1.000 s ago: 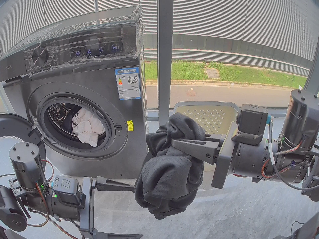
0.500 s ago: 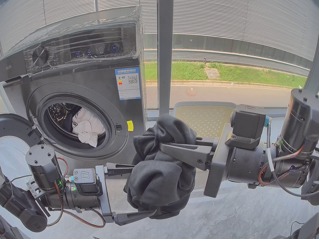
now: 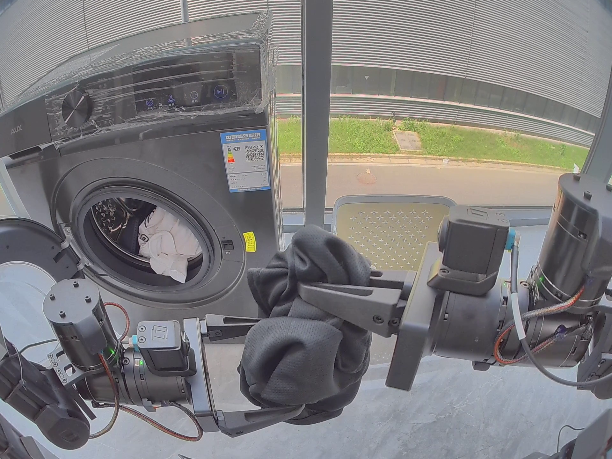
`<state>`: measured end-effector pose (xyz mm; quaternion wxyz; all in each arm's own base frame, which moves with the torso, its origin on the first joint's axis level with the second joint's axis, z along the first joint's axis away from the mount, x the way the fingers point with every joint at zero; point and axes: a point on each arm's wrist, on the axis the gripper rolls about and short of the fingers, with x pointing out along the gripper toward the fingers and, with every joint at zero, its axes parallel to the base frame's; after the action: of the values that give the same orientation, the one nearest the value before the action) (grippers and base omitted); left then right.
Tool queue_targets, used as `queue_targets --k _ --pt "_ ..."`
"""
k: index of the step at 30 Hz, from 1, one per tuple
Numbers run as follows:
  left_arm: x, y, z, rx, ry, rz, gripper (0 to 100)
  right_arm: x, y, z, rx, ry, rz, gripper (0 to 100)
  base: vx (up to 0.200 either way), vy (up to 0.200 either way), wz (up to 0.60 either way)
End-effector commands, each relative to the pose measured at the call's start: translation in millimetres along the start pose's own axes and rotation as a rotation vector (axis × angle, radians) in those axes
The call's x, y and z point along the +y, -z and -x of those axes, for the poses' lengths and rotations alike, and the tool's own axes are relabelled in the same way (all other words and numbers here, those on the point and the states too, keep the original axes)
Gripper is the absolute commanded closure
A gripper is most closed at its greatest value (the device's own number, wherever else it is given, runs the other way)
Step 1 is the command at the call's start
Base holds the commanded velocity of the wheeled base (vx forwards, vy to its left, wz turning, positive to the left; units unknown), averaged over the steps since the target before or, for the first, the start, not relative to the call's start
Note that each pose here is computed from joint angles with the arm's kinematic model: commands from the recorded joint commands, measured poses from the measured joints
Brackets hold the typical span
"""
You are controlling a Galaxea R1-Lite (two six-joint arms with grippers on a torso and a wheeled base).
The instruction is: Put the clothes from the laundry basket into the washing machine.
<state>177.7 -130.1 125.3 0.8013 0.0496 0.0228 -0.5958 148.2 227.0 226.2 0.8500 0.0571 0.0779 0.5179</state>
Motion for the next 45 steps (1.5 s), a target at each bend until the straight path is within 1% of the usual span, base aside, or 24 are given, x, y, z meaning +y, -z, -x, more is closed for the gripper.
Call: queue_targets --k 1,5,6,10,14,16,17,18,19,21,24,26,27,28,29,30,34,37,39,42,43,45 --pt "-2.9 -0.7 -0.8 -0.002 0.013 -0.001 0 3.1 -0.4 -0.7 -0.001 -0.012 0.001 100 0.0 0.0 0.0" --pt "-2.3 1.0 -1.7 0.004 0.014 0.002 0 3.2 -0.8 -0.3 -0.003 -0.012 0.002 100 0.0 0.0 0.0" --pt "-2.2 0.3 -2.3 0.001 0.015 0.0 100 3.6 -0.7 -0.4 -0.002 -0.014 0.002 100 0.0 0.0 0.0" --pt "-1.3 -1.3 -3.1 -0.005 0.014 0.0 100 3.2 -0.4 -0.2 -0.001 -0.012 0.001 100 0.0 0.0 0.0" --pt "-1.5 -3.1 -3.7 -0.012 0.016 -0.006 100 2.2 1.6 -0.3 0.005 -0.003 0.0 100 0.0 0.0 0.0" --pt "-2.5 -5.4 -2.1 -0.02 0.015 -0.013 100 -2.5 2.5 -0.9 0.004 0.04 -0.001 100 0.0 0.0 0.0" --pt "-2.6 -6.3 -1.3 -0.023 0.013 -0.016 100 -7.8 3.5 -2.1 0.006 0.07 -0.005 100 0.0 0.0 0.0" --pt "-2.6 -6.3 -1.3 -0.023 0.013 -0.016 100 -7.8 3.5 -2.1 0.006 0.07 -0.005 100 0.0 0.0 0.0" --pt "-3.6 -9.3 0.4 -0.034 0.012 -0.025 100 -17.3 3.4 -3.2 0.005 0.113 -0.01 100 0.0 0.0 0.0" --pt "-4.6 -12.3 2.1 -0.045 0.01 -0.033 100 -25.1 2.1 -2.2 -0.003 0.154 -0.012 100 0.0 0.0 0.0" --pt "-6.8 -16.4 5.4 -0.061 0.008 -0.045 100 -40.1 1.4 1.5 -0.016 0.267 -0.018 100 0.0 0.0 0.0" --pt "-7.9 -18.6 7.1 -0.068 0.006 -0.039 100 -46.4 0.8 3.3 -0.02 0.3 -0.02 100 0.0 0.0 0.0" --pt "-7.9 -18.6 7.1 -0.068 0.006 -0.039 100 -46.4 0.8 3.3 -0.02 0.3 -0.02 100 0.0 0.0 0.0" --pt "-8.8 -22.4 8.8 -0.082 0.004 -0.028 100 -49.8 -0.5 4.6 -0.025 0.31 -0.021 100 0.0 0.0 0.0" --pt "-8.5 -23.3 8.7 -0.085 -0.001 -0.022 100 -49.4 0.0 4.6 -0.024 0.309 -0.021 100 0.0 0.0 0.0" --pt "-8.6 -23.6 8.9 -0.086 -0.002 -0.021 100 -49.4 0.0 4.6 -0.024 0.309 -0.021 100 0.0 0.0 0.0" --pt "-7.2 -26.1 8.3 -0.096 -0.013 -0.026 100 -42.7 1.4 2.3 -0.017 0.282 -0.019 100 0.0 0.0 0.0" --pt "-5.3 -27.3 8.5 -0.1 -0.028 -0.025 100 -40.4 3.3 3.8 -0.011 0.275 -0.018 100 0.0 0.0 0.0" --pt "-3.6 -28.3 8.3 -0.103 -0.036 -0.026 100 -39.5 8.0 6.8 0.004 0.273 -0.02 100 0.0 0.0 0.0" --pt "0.1 -32.6 7.2 -0.118 -0.048 -0.035 100 -35.6 16.2 12.0 0.034 0.246 -0.022 100 0.0 0.0 0.0" --pt "1.1 -33.9 6.9 -0.123 -0.051 -0.034 100 -34.5 17.8 13.5 0.04 0.236 -0.023 0 0.0 0.0 0.0" --pt "2.8 -37.2 5.8 -0.134 -0.062 -0.03 100 -34.8 21.7 14.5 0.055 0.232 -0.023 0 0.0 0.0 0.0"
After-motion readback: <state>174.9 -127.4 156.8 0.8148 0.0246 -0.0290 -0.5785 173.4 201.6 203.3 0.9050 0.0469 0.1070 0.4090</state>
